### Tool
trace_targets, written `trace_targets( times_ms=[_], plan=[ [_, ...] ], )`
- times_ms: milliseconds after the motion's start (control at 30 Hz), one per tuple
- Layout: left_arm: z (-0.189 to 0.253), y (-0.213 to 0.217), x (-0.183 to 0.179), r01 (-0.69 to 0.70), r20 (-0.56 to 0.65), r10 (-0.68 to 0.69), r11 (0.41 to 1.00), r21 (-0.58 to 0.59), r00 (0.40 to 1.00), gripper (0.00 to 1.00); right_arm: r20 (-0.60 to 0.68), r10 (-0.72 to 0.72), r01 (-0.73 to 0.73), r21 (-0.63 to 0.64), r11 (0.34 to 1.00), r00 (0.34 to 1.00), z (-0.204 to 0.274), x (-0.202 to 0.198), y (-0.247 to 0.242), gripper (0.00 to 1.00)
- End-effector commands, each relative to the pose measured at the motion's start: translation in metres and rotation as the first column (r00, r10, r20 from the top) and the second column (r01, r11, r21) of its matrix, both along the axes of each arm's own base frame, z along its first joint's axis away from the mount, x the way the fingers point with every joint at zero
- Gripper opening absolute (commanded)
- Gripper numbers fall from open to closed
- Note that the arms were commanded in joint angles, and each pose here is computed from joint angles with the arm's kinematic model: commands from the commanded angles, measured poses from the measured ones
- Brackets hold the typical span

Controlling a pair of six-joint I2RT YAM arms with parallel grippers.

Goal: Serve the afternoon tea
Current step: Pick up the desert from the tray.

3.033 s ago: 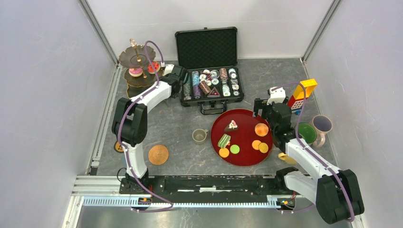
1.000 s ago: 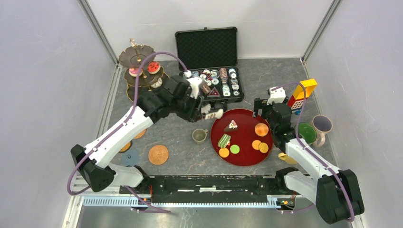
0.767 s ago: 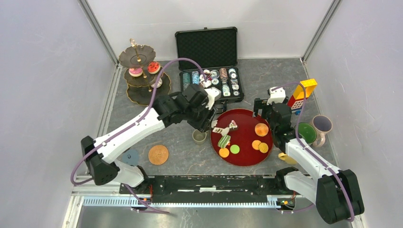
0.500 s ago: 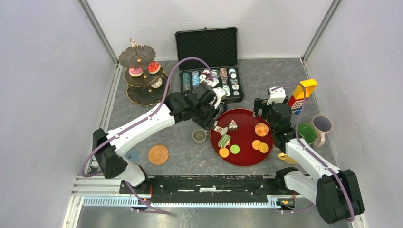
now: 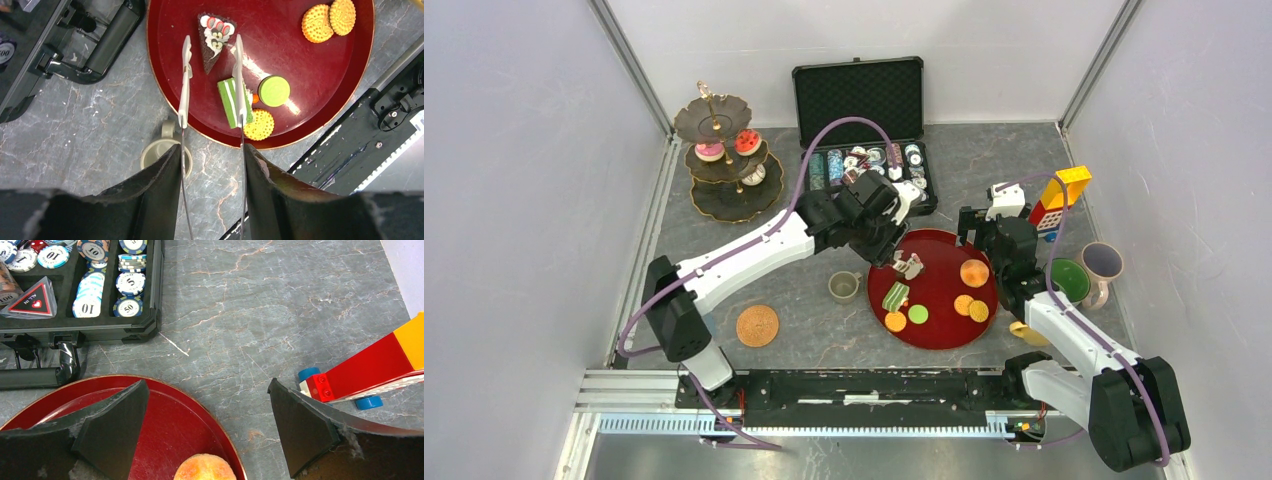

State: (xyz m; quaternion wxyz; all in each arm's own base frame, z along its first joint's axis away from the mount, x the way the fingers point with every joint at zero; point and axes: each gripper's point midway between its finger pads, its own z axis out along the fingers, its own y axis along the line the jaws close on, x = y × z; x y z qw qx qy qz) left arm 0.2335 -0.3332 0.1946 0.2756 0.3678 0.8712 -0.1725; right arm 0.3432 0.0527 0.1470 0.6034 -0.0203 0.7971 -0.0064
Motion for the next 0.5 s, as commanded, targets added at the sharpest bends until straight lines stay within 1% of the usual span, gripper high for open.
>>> trace_targets(
  times_ms=[0,200,467],
  plan=[
    [0.021,-0.028,0.009,0.098,0.081,-0.092,0.992,-0.073,0.992,0.52,0.052,-0.016,0.016,0.014,1.000,0.999,0.018,0.007,-0.002,0.98],
    [0.002,-0.033,0.012,0.115,0.076,-0.112,0.993,-0.030,0.991,0.52,0.050,-0.016,0.016,0.013,1.000,0.999,0.017,0.007,-0.002,0.98],
    [-0.011,-0.035,0.007,0.133,0.099,-0.133,0.991,0.005,0.986,0.48,0.048,-0.013,0.012,0.016,1.000,0.999,0.016,0.008,-0.001,0.98]
  ],
)
